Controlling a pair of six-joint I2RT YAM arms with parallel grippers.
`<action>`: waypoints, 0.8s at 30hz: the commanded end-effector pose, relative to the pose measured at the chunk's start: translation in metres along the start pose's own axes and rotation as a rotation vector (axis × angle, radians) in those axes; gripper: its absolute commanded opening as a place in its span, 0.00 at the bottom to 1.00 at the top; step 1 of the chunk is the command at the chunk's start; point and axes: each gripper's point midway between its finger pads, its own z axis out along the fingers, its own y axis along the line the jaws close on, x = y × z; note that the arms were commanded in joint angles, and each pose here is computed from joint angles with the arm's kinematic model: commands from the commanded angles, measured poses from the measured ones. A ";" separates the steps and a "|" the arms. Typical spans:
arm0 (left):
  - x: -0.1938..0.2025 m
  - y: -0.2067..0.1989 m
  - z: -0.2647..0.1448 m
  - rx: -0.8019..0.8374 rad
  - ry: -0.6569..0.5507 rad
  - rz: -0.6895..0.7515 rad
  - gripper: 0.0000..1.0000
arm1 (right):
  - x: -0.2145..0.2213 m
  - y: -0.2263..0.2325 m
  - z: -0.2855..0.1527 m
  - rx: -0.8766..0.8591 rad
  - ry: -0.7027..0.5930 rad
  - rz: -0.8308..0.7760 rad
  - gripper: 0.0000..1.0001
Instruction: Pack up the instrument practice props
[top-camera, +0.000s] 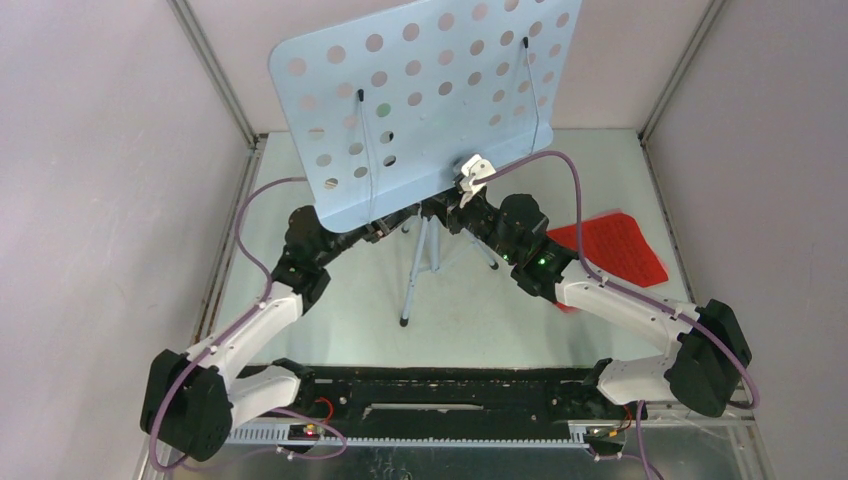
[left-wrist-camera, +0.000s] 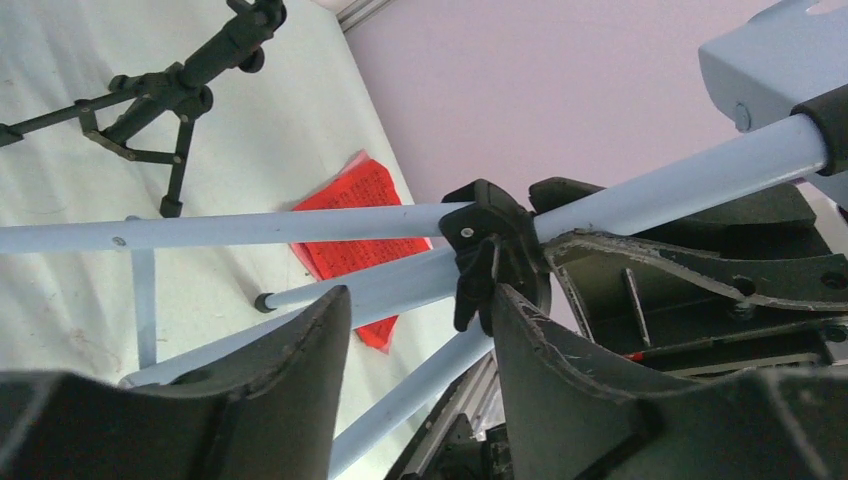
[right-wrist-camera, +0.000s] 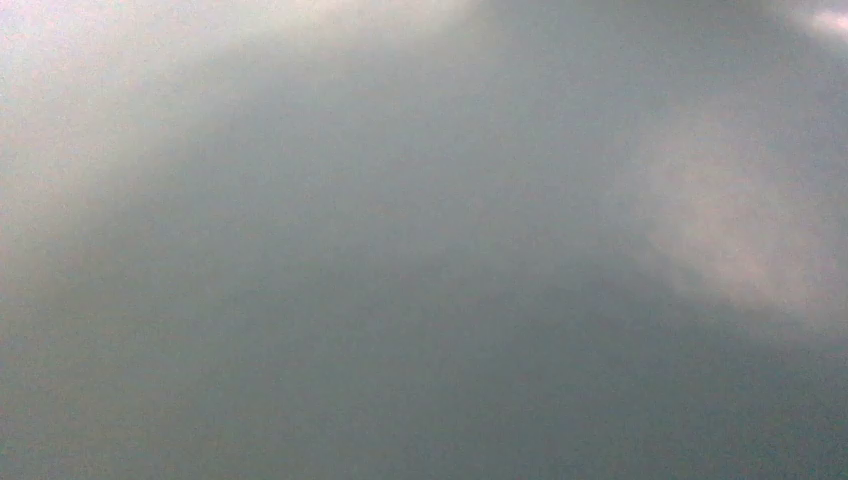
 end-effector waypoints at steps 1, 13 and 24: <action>-0.008 -0.008 0.006 -0.015 -0.023 -0.087 0.55 | 0.029 0.015 -0.006 -0.058 0.100 0.019 0.00; -0.028 -0.039 0.004 0.049 -0.077 -0.126 0.43 | 0.037 0.020 -0.004 -0.065 0.121 0.021 0.00; -0.012 -0.037 0.004 0.047 -0.016 -0.218 0.08 | 0.039 0.021 -0.004 -0.068 0.127 0.018 0.00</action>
